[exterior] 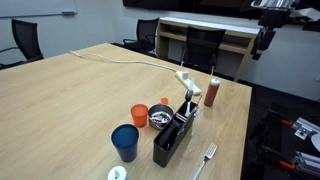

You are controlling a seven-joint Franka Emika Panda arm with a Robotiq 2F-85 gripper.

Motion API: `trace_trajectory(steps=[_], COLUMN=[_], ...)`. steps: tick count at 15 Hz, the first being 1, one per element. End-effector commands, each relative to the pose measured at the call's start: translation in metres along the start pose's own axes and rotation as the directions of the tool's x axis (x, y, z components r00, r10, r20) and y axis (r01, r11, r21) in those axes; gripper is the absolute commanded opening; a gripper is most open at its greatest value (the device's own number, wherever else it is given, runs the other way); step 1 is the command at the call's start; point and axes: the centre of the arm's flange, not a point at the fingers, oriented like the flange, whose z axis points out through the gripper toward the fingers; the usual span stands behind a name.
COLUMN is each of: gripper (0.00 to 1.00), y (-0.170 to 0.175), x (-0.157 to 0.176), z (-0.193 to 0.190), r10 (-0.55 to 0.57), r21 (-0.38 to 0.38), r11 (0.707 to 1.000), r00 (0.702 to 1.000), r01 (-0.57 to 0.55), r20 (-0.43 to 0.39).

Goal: Take the fork and put it in the black cutlery holder

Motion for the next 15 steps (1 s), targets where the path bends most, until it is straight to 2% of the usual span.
trace_trajectory(steps=[1, 7, 9, 12, 15], gripper=[1.0, 1.0, 1.0, 1.0, 1.0], y=[0.0, -0.007, -0.025, -0.06, -0.09], x=[0.0, 0.009, 0.015, 0.025, 0.033], z=[0.0, 0.011, 0.031, 0.074, 0.103], r10=[0.0, -0.002, -0.007, -0.01, -0.039], r21=[0.0, 0.021, 0.088, 0.233, 0.285], r11=[1.0, 1.0, 0.996, 0.972, 0.959], r00=[1.0, 1.0, 1.0, 0.998, 0.993], r01=[0.0, 0.002, 0.006, -0.006, 0.006], r20=[0.0, -0.007, 0.009, 0.068, 0.111])
